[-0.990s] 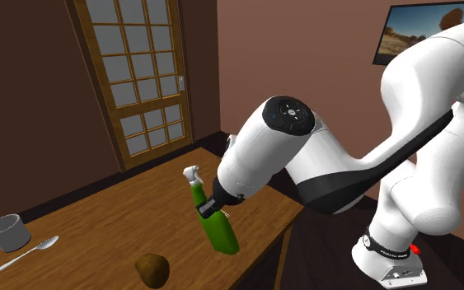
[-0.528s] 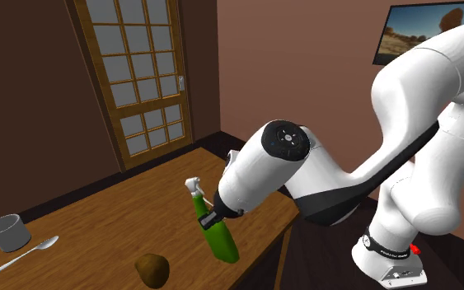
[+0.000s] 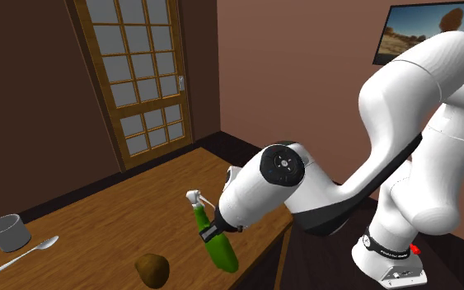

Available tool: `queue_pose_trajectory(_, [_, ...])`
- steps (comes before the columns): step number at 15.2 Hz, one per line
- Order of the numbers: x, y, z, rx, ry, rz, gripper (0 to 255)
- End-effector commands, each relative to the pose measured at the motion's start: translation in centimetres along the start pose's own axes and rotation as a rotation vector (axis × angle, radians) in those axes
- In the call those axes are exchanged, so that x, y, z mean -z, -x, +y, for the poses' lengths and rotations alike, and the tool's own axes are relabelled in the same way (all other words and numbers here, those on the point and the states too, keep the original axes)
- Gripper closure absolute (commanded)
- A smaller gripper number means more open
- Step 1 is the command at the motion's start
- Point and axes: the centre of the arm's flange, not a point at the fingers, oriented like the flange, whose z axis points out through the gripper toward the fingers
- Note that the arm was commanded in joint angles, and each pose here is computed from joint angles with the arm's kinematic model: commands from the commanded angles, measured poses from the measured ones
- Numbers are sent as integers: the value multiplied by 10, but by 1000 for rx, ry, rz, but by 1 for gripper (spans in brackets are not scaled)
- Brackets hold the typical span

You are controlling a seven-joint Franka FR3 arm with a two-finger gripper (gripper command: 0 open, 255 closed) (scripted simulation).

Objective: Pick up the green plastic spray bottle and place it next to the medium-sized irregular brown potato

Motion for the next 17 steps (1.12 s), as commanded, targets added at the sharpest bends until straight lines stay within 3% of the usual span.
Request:
queue_pose_trajectory(1, [-10,5,1,0,-1,0,255])
queue_pose_trajectory(17, [-77,44,1,0,-1,0,255])
